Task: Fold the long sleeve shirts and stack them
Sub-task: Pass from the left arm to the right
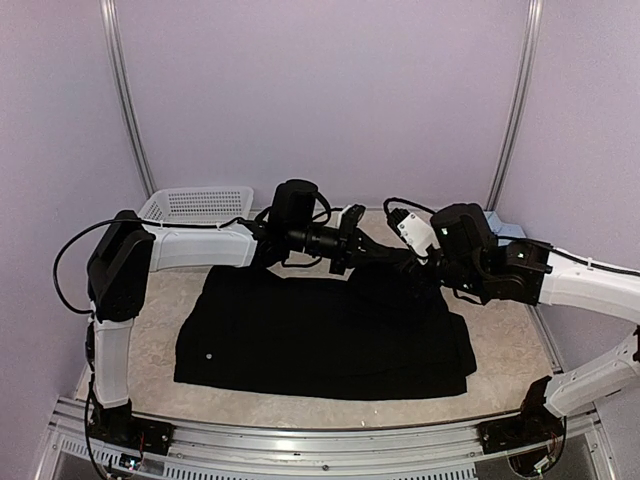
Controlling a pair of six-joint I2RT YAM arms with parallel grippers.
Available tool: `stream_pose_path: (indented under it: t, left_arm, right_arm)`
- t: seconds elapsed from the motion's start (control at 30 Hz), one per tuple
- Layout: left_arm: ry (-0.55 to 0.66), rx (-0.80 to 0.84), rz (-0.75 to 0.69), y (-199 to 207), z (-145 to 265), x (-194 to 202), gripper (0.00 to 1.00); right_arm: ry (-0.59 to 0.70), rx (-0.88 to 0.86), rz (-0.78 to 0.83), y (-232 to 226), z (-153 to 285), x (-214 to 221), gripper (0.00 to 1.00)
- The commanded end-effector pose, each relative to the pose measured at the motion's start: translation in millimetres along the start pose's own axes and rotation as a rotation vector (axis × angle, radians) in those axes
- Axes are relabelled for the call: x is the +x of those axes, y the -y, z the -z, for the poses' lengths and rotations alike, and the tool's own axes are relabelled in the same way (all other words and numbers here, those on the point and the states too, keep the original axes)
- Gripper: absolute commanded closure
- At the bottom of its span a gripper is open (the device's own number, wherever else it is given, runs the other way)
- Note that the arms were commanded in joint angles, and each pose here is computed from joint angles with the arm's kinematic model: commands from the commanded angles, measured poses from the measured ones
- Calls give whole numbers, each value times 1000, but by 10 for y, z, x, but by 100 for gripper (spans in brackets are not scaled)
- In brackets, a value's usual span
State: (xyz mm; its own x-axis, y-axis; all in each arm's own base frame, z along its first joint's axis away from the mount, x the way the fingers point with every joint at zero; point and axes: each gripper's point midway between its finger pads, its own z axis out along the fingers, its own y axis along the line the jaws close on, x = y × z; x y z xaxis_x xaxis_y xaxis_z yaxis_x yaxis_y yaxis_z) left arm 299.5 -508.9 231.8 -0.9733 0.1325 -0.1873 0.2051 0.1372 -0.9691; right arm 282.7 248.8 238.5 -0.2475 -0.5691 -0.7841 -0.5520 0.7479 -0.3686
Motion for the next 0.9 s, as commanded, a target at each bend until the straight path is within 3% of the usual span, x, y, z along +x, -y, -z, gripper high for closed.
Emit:
stream_pose_path:
  t: [0.0, 0.23, 0.5, 0.63, 0.77, 0.83, 0.87]
  left_arm:
    - [-23, 18, -16, 70, -29, 36, 100]
    - [-38, 39, -12, 103, -37, 91, 100]
    - [-59, 58, -16, 153, -40, 173, 100]
    - [-61, 56, -15, 146, -25, 193, 100]
    - [-48, 44, -17, 63, 26, 180, 100]
    - [-37, 35, -43, 33, 65, 153, 99]
    - [-24, 28, -64, 29, 100, 131, 92]
  right_arm:
    - [-43, 55, 70, 37, -40, 10, 30]
    - [-30, 43, 92, 0, -86, -69, 31]
    - [-59, 72, 136, -18, -239, -21, 42]
    - [-51, 80, 132, 6, -247, -46, 62]
    - [-29, 86, 117, 52, -184, -90, 100]
    - [-18, 89, 113, 77, -136, -98, 100]
    - [-10, 89, 107, 96, -99, -105, 100]
